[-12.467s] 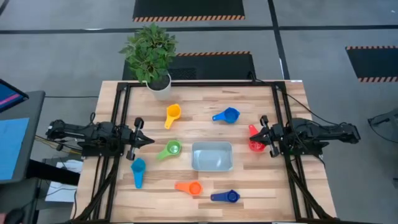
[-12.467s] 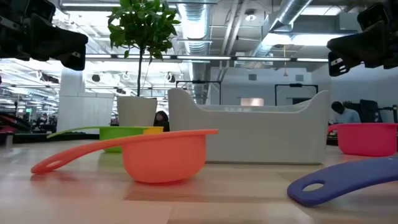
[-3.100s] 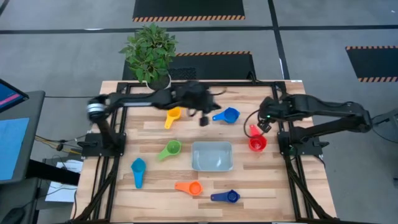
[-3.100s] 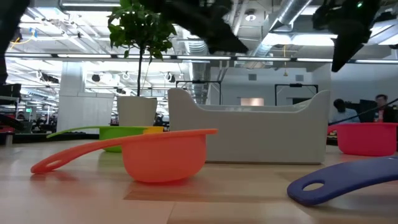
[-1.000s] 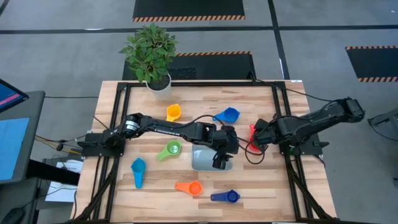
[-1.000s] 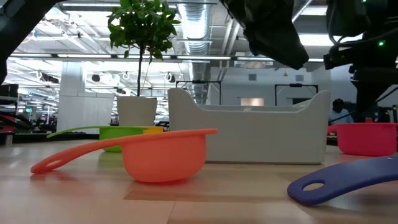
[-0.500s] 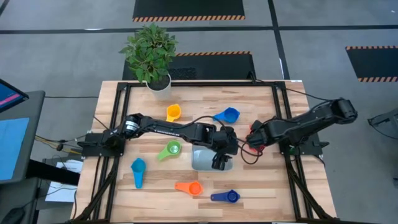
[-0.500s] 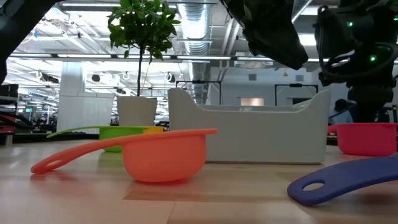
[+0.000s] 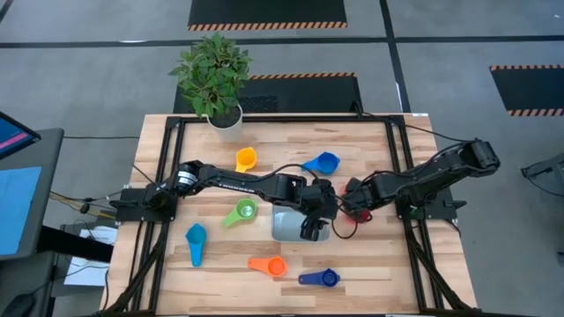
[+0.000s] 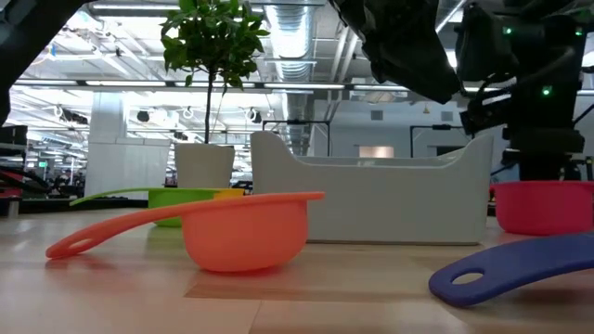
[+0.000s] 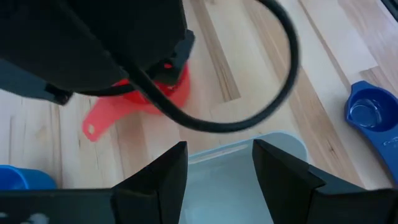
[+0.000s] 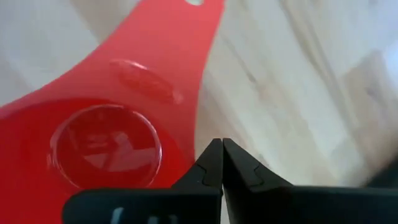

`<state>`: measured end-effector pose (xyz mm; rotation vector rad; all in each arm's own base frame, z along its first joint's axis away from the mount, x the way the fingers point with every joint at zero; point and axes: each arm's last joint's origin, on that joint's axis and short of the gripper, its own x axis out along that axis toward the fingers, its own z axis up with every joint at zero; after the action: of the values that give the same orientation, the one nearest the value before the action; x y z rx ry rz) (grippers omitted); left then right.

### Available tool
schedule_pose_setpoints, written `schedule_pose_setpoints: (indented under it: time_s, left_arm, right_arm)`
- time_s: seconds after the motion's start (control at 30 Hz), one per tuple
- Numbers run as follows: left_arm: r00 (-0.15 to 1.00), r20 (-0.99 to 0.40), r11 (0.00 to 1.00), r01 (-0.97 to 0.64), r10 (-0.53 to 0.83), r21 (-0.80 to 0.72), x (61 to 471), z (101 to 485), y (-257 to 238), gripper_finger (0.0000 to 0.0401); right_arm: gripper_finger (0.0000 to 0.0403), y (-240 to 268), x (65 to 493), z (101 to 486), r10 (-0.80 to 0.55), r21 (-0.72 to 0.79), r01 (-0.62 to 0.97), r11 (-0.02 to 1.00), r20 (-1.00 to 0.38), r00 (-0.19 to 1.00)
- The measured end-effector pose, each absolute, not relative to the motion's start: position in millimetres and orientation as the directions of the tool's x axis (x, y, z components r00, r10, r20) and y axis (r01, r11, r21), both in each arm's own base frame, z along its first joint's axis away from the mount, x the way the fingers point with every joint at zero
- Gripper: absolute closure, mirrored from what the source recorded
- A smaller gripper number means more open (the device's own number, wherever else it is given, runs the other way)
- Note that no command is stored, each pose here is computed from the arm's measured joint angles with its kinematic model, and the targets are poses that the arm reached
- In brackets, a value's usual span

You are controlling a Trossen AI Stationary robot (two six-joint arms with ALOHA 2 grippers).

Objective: Nest measuring cups in basket
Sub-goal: Adjust the red measuring cup, then stack the large dark blue measuring cup on top of the red measuring cup

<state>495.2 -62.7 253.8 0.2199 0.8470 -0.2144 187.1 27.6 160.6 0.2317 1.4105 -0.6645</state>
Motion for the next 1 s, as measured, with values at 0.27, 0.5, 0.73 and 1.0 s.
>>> schedule_pose_setpoints:
  time_s: [0.27,0.5,0.73,1.0]
  left_arm:
    - [0.639,-0.763,0.96,0.263,-0.099,0.095,494.7,253.5,-62.7,0.0228]
    - [0.606,-0.79,0.969,0.238,-0.092,0.07,491.5,250.9,-62.2,0.0228]
    - [0.597,-0.798,0.972,0.228,-0.089,0.062,490.5,250.4,-62.0,0.0228]
    - [0.616,-0.783,0.969,0.235,-0.089,0.075,492.3,251.8,-62.2,0.0228]
  right_arm:
    - [0.0389,30.9,194.7,160.9,-0.216,-0.141,0.507,0.85,-0.972,0.092]
    - [0.0382,25.9,193.3,183.0,-0.31,-0.224,0.49,0.843,-0.945,0.102]
    - [0.0384,12.7,167.8,249.3,-0.426,-0.36,0.556,0.749,-0.905,-0.011]
    - [0.0381,16.4,116.0,312.6,-0.24,-0.08,0.562,0.823,-0.947,0.216]
